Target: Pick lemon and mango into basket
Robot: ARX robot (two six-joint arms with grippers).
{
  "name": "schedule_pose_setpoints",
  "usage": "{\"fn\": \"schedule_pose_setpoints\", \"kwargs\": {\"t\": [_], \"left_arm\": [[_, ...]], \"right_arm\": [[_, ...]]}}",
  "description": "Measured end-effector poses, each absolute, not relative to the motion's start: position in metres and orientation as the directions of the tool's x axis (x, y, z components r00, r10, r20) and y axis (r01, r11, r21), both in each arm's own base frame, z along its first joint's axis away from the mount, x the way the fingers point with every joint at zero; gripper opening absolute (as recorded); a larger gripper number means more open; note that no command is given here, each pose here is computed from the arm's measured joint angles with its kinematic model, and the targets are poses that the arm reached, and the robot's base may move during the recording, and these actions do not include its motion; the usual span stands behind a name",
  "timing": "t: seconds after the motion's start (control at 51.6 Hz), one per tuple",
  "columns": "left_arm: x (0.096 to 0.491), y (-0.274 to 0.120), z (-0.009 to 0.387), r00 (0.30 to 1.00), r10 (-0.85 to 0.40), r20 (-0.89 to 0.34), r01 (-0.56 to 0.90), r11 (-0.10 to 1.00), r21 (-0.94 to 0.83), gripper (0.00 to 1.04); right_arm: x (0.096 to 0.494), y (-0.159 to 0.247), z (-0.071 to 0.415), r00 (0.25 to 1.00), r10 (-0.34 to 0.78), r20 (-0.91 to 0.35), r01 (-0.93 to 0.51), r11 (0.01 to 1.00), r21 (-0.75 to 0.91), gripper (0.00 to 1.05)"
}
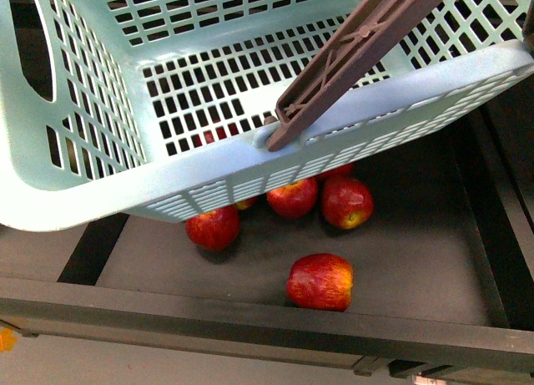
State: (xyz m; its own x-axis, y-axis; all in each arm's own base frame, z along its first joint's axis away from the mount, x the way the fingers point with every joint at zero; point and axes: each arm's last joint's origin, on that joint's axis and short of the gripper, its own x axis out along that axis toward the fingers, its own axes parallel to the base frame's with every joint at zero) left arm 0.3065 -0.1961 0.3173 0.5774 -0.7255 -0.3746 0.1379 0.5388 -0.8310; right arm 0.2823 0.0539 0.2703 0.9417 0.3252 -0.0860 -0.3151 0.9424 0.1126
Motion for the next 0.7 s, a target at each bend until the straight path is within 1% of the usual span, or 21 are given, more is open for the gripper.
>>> {"fn": "schedule_pose_setpoints", "kwargs": {"t": [0.077,0.155,0.194,0.213,0.271,0.368,0.426,0.581,0.62,0.697], "left_arm": [[0.306,-0.196,0.317,0.576,-0.726,-0.374,0.138,0.538,-0.832,0.05],[0.307,-0.196,0.317,0.577,-0.726,-0.374,0.138,0.539,-0.831,0.05],[0.307,-0.196,0.317,0.577,-0.725,-0.375,0.138,0.539,-0.831,0.05],[0.307,-0.196,0.317,0.579,-0.724,-0.375,0.137,0.540,-0.831,0.05],[0.307,-0.196,0.317,0.579,-0.724,-0.375,0.137,0.540,-0.831,0.05],[0.307,-0.196,0.317,0.579,-0.724,-0.375,0.137,0.539,-0.831,0.05],[0.307,-0.196,0.317,0.579,-0.724,-0.375,0.139,0.541,-0.829,0.05],[0.307,-0.196,0.317,0.579,-0.723,-0.376,0.135,0.540,-0.831,0.05],[0.307,-0.196,0.317,0.582,-0.721,-0.376,0.135,0.542,-0.829,0.05],[0.307,-0.196,0.317,0.585,-0.718,-0.377,0.136,0.545,-0.827,0.05]], "right_arm": [[0.293,0.075,0.267,0.927,0.362,-0.102,-0.348,0.928,0.133,0.63],[0.299,0.083,0.263,0.926,0.358,-0.119,-0.342,0.930,0.135,0.65],[0.301,0.085,0.261,0.928,0.349,-0.128,-0.332,0.934,0.135,0.71],[0.302,0.087,0.260,0.928,0.346,-0.135,-0.328,0.934,0.139,0.76],[0.302,0.087,0.259,0.932,0.333,-0.141,-0.313,0.938,0.146,0.87],[0.301,0.082,0.263,0.945,0.300,-0.128,-0.279,0.947,0.159,0.98],[0.298,0.075,0.267,0.956,0.271,-0.115,-0.250,0.953,0.172,0.96],[0.277,0.042,0.274,0.985,0.131,-0.112,-0.109,0.977,0.181,0.96],[0.268,0.033,0.275,0.996,0.051,-0.069,-0.041,0.989,0.143,0.90],[0.254,0.025,0.274,1.000,0.002,0.004,-0.002,0.996,0.090,0.79]]}}
